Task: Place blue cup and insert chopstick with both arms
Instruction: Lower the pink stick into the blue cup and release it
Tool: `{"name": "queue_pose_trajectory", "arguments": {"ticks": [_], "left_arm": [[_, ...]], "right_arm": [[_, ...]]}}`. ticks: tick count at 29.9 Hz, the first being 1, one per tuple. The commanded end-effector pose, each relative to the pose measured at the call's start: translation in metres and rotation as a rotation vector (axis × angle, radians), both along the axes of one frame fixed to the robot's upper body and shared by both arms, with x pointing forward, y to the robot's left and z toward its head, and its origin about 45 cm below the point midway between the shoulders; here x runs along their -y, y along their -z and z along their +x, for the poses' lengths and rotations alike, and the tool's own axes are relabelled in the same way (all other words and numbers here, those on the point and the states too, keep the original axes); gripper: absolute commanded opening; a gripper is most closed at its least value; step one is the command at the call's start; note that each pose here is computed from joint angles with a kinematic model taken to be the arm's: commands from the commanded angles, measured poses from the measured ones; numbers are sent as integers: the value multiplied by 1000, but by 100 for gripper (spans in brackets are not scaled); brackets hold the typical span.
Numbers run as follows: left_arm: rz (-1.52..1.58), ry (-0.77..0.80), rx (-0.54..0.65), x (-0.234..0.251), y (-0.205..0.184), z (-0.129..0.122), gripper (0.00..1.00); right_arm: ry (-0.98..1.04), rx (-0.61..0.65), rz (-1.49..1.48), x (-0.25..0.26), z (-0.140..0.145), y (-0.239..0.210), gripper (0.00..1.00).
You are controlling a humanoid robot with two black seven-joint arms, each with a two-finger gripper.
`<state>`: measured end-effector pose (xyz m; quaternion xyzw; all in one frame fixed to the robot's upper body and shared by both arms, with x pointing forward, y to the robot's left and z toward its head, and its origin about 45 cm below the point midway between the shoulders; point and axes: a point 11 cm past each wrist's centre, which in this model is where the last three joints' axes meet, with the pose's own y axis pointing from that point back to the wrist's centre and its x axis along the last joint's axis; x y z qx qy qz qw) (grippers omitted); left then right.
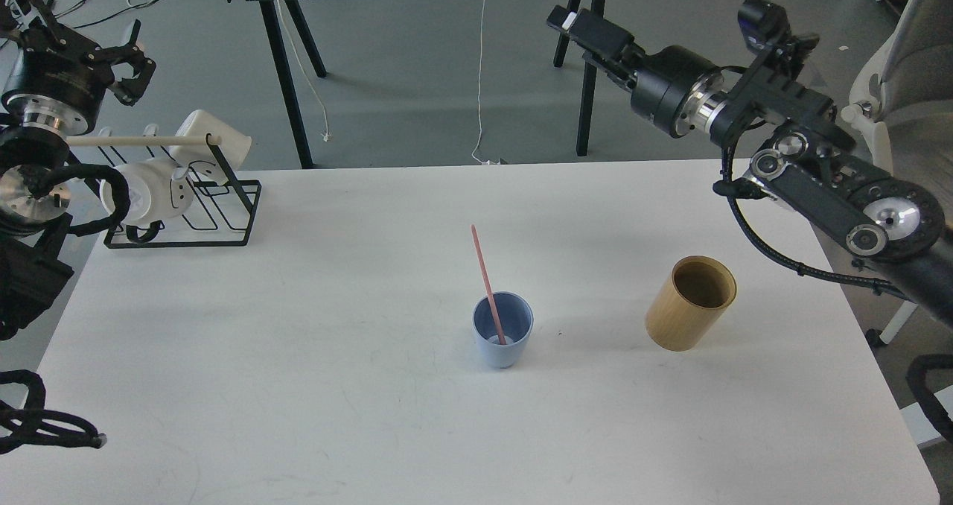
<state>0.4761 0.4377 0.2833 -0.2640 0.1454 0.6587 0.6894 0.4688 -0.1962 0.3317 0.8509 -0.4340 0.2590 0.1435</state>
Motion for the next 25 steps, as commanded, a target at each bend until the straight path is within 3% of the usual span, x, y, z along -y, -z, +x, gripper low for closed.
{"name": "queue_pose_trajectory", "arguments": {"ticks": [1,10,14,21,25], "left_arm": [[-2,6,0,4,1,1,100],[-43,16,17,15,0,6,100],[-48,14,13,15,3,5,100],[-74,34,13,30,7,9,100],[-81,32,12,30,9,8,100]], "right_arm": [[60,-89,283,30,16,-25,100],[268,-292,857,112,39,-9,100],[273,-352,1062,122,42,6,100],[356,-355,1202,146,45,25,100],[368,-388,1208,134,47,41,100]]}}
